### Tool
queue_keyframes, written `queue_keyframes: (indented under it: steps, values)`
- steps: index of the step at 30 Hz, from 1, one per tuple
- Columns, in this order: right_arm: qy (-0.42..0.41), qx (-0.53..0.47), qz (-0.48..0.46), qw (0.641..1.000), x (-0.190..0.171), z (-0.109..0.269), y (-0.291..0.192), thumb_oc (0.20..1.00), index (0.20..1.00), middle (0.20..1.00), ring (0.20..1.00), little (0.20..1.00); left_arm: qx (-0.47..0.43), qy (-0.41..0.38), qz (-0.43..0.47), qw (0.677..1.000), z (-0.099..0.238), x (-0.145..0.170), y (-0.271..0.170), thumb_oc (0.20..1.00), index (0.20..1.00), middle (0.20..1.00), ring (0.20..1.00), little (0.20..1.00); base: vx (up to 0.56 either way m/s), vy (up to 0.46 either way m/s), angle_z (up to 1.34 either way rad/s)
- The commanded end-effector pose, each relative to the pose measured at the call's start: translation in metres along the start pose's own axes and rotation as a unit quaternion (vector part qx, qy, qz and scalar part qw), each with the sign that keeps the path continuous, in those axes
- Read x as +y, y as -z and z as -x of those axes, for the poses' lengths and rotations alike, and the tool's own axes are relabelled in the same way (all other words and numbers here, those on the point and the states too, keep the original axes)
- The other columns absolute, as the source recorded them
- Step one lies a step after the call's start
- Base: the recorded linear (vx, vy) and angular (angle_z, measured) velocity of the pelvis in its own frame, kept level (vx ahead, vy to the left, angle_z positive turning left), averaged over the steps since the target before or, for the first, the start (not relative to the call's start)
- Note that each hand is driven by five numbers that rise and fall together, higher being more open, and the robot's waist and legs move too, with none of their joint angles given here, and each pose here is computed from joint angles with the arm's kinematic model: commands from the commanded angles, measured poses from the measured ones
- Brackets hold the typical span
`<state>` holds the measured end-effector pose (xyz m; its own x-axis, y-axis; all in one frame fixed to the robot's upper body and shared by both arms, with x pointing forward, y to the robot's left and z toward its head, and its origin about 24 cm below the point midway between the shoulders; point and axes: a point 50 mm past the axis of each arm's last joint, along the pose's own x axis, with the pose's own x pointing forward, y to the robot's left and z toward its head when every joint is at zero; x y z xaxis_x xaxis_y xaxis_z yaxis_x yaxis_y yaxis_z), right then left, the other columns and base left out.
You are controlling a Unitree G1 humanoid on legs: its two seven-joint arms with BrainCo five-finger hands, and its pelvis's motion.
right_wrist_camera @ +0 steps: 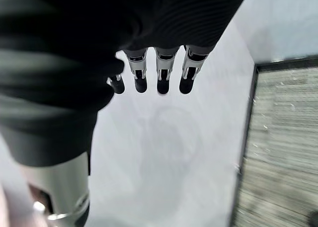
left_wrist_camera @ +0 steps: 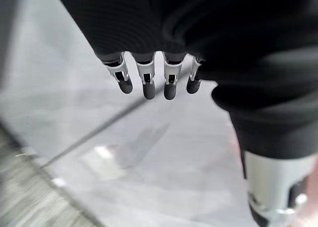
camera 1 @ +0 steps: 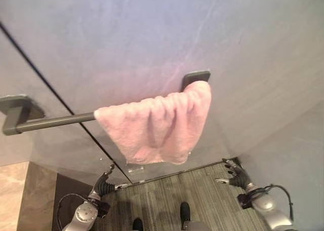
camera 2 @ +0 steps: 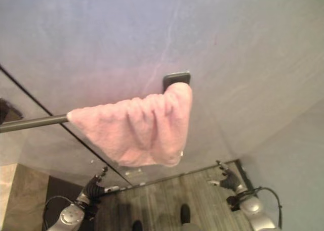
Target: Put brush and paste in cup on sink, flatten towel.
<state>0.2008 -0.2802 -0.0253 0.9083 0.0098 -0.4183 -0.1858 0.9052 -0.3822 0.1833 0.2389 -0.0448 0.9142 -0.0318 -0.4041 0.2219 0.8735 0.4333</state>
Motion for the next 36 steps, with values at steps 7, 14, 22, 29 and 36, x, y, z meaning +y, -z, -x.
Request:
queue_keyframes:
  steps: [7, 14, 22, 29, 36]
  values:
    - [-0.085, -0.165, -0.057, 0.981, -0.033, 0.022, -0.074, 1.000, 1.000, 1.000, 1.000, 1.000, -0.134, 0.006, -0.104, 0.986, 0.023, 0.073, -0.056, 1.000, 1.000, 1.000, 1.000, 1.000, 0.02, -0.037, 0.15]
    - [-0.148, -0.214, -0.089, 0.961, -0.015, 0.005, -0.111, 1.000, 1.000, 1.000, 1.000, 1.000, -0.207, -0.006, -0.098, 0.973, 0.026, 0.090, -0.094, 1.000, 1.000, 1.000, 1.000, 1.000, 0.03, 0.008, 0.10]
    - [-0.173, -0.262, -0.057, 0.948, 0.015, -0.030, -0.161, 1.000, 1.000, 1.000, 1.000, 1.000, -0.281, -0.014, -0.020, 0.959, 0.004, 0.077, -0.129, 1.000, 1.000, 1.000, 1.000, 1.000, 0.00, 0.009, 0.02]
    - [-0.218, -0.297, -0.104, 0.924, 0.044, -0.039, -0.191, 1.000, 1.000, 1.000, 1.000, 1.000, -0.363, 0.020, 0.016, 0.932, -0.009, 0.053, -0.173, 1.000, 1.000, 1.000, 1.000, 1.000, 0.00, 0.006, -0.04]
    - [-0.279, -0.304, -0.125, 0.902, 0.054, -0.024, -0.189, 1.000, 1.000, 1.000, 1.000, 1.000, -0.387, 0.077, 0.029, 0.918, -0.004, 0.032, -0.183, 1.000, 1.000, 1.000, 1.000, 1.000, 0.03, 0.003, -0.11]
